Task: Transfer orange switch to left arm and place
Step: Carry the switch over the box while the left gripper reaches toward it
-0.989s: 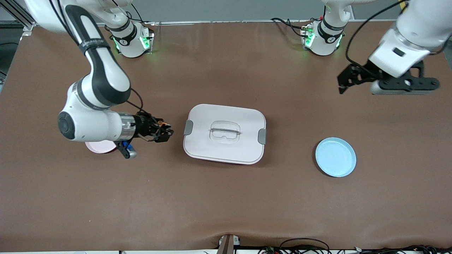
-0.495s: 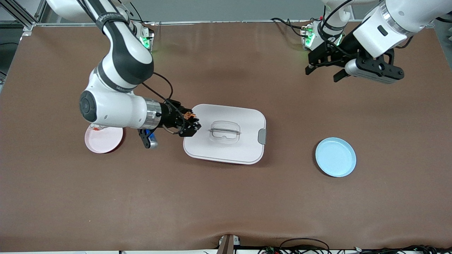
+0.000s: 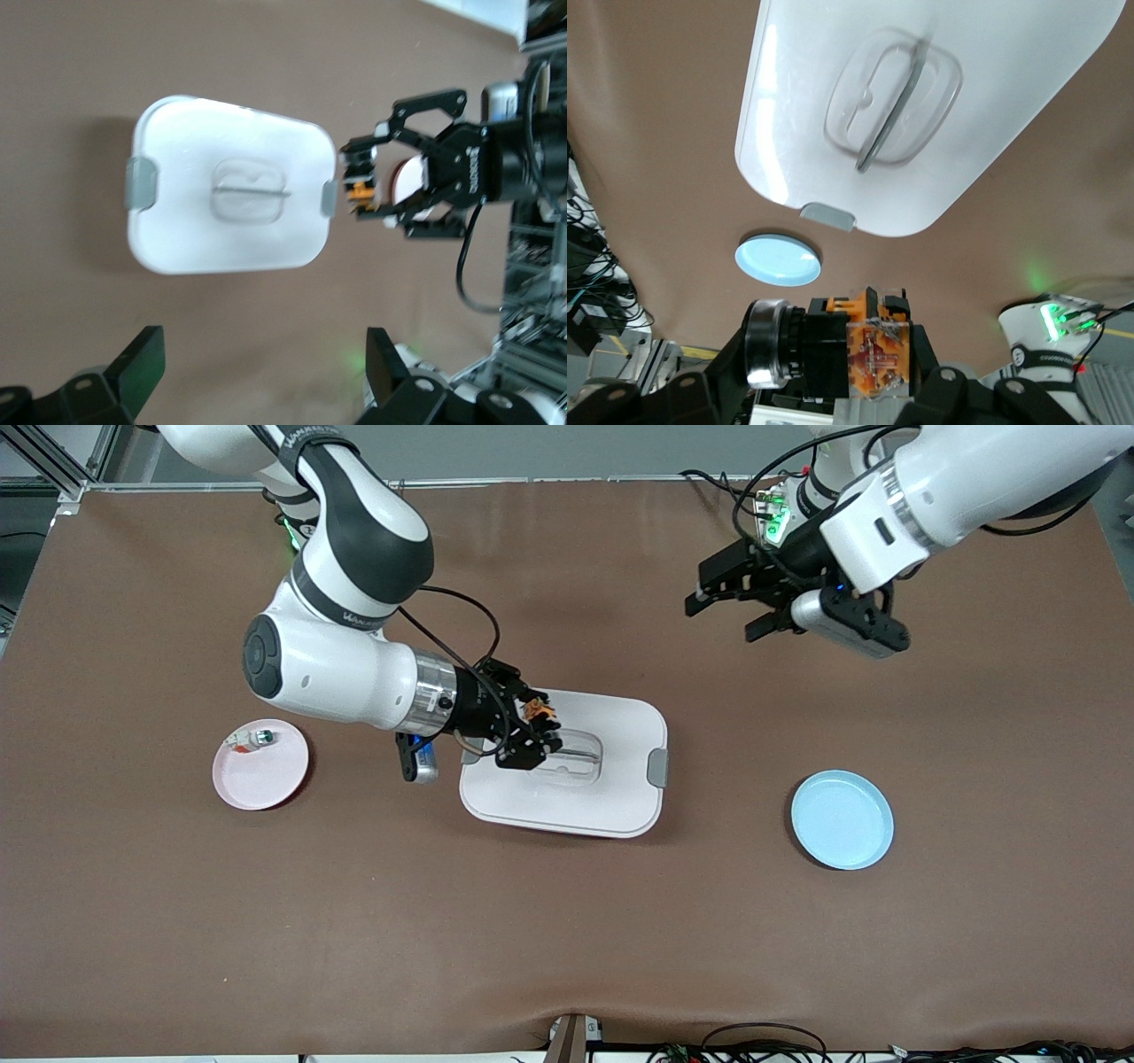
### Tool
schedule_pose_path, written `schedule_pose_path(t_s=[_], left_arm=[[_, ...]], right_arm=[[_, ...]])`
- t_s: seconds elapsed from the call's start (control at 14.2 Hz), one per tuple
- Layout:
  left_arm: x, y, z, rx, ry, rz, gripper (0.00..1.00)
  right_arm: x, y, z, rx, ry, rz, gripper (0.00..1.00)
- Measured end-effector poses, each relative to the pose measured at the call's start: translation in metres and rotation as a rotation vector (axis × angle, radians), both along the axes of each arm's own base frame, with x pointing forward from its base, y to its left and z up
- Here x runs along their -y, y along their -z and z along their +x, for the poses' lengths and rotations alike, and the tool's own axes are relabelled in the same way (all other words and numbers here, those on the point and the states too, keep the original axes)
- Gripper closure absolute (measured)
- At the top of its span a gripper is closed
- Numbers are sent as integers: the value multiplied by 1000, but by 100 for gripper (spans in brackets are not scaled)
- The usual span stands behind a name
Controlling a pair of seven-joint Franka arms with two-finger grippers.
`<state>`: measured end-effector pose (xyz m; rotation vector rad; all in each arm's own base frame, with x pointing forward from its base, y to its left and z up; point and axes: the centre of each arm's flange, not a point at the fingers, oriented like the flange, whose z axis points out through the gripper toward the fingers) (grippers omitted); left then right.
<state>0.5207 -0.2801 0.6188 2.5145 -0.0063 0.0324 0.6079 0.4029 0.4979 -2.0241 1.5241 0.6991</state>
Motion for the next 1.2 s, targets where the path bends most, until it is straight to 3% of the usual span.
schedule_pose_path(t_s=[0.42, 0.64, 1.2], left_arm=[[40, 65, 16, -20, -40, -167, 7], [43, 88, 27, -15, -9, -211, 21], [49, 109, 38, -52, -38, -321, 31]], right_arm=[[-38, -14, -6, 8, 107, 47, 27], [-52, -21, -15, -12, 122, 55, 27], [-74, -23, -24, -46, 189, 77, 27]])
